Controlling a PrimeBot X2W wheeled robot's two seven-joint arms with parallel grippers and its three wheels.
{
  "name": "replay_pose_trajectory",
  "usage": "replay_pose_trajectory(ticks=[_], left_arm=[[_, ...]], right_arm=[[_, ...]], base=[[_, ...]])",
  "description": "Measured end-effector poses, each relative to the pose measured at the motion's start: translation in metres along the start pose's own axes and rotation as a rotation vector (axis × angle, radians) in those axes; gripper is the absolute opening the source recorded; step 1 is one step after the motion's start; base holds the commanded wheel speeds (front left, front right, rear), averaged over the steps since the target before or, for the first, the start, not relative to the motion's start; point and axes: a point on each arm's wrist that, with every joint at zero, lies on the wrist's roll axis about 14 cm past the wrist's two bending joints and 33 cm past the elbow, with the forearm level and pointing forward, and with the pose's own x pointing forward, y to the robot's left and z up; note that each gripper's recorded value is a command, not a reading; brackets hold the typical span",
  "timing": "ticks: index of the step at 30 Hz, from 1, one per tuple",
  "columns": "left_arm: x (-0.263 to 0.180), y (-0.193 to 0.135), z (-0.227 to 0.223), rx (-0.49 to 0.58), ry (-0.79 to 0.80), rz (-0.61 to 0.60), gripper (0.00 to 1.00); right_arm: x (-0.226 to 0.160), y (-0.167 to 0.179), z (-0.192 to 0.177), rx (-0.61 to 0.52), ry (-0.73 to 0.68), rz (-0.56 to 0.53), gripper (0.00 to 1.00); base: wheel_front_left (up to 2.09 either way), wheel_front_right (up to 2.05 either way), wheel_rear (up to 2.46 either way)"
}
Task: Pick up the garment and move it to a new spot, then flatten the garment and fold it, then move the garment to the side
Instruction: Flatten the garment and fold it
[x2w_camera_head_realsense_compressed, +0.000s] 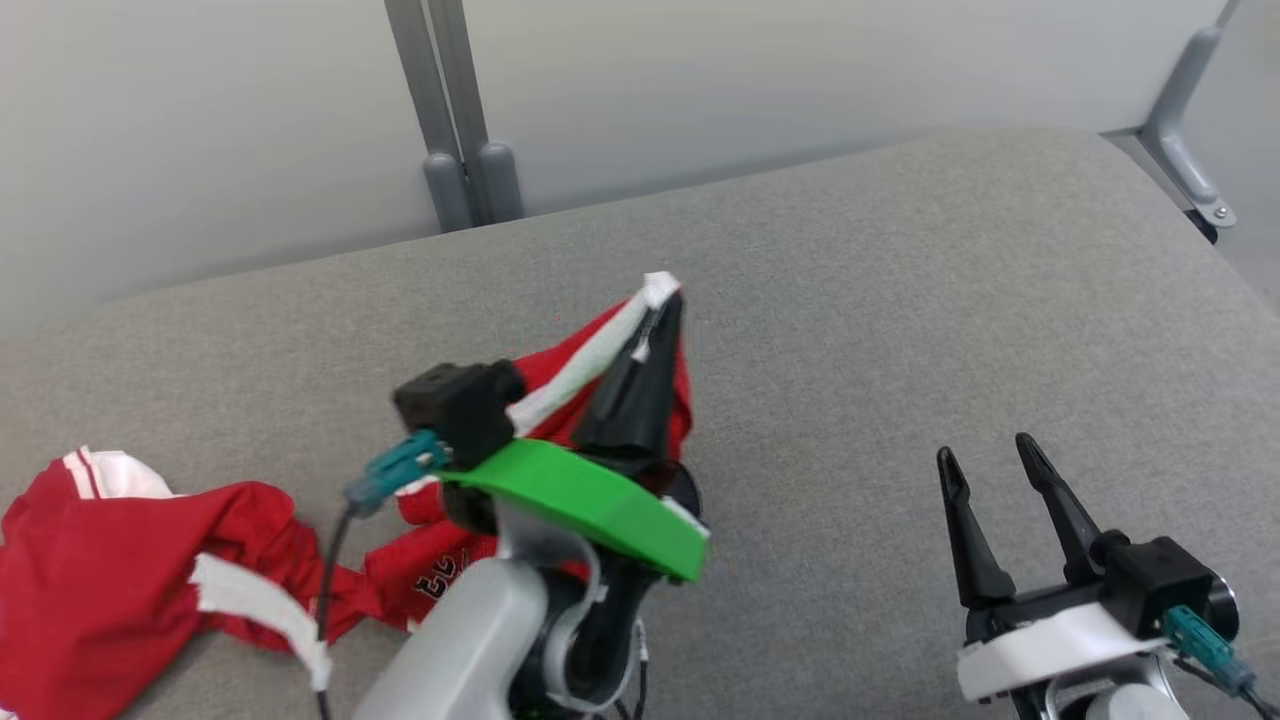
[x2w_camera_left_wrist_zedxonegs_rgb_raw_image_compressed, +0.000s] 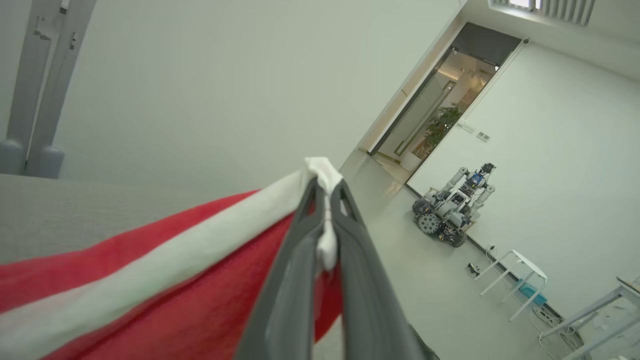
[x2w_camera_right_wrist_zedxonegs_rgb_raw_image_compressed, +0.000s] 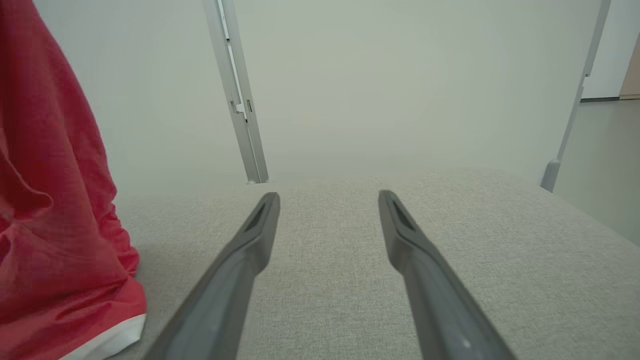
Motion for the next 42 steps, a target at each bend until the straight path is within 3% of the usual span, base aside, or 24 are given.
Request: replay_pose_trajectory(ticks=[7,13,14,15,23,28,31,35,39,42], left_arm=[[0.034,-0.013,-0.083,0.079,0.208,-0.081,0.0],[0.044,-0.022,-0.139,-0.004,0.362,-0.149,0.0],[0.045,-0.026,-0.146,-0.017,0.382,-0.179,0.24],[0.046,-0.031,-0.152,-0.03,0.399,-0.203,1.0],[0.021,-0.044,-0.212,-0.114,0.62,-0.285,1.0],[0.017,-0.049,-0.214,-0.135,0.652,-0.313,1.0],[0.03,-0.039,-0.203,-0.058,0.59,-0.28,1.0],[0.047,0.01,-0.166,0.094,0.476,-0.162,1.0],[0.031,0.066,-0.133,0.259,0.461,-0.047,1.0],[0.017,0.092,-0.113,0.323,0.491,0.018,1.0]], right_arm=[[0.025,-0.001,0.01,0.027,-0.042,-0.017,1.0],[0.021,-0.025,-0.004,0.043,0.007,-0.111,1.0],[0.018,-0.031,-0.008,0.044,0.019,-0.13,1.0],[0.016,-0.036,-0.011,0.048,0.03,-0.149,1.0],[0.002,-0.065,-0.026,0.043,0.087,-0.256,1.0],[0.006,-0.068,-0.026,0.017,0.089,-0.256,1.0],[0.009,-0.066,-0.023,0.009,0.079,-0.244,1.0],[0.004,-0.063,-0.019,0.007,0.069,-0.237,1.0],[-0.004,-0.06,-0.017,0.006,0.063,-0.234,1.0],[-0.008,-0.057,-0.018,0.004,0.068,-0.228,1.0]], base=[[0.0,0.0,0.0],[0.0,0.0,0.0],[0.0,0.0,0.0],[0.0,0.0,0.0],[0.0,0.0,0.0],[0.0,0.0,0.0],[0.0,0.0,0.0],[0.0,0.0,0.0],[0.0,0.0,0.0],[0.0,0.0,0.0]])
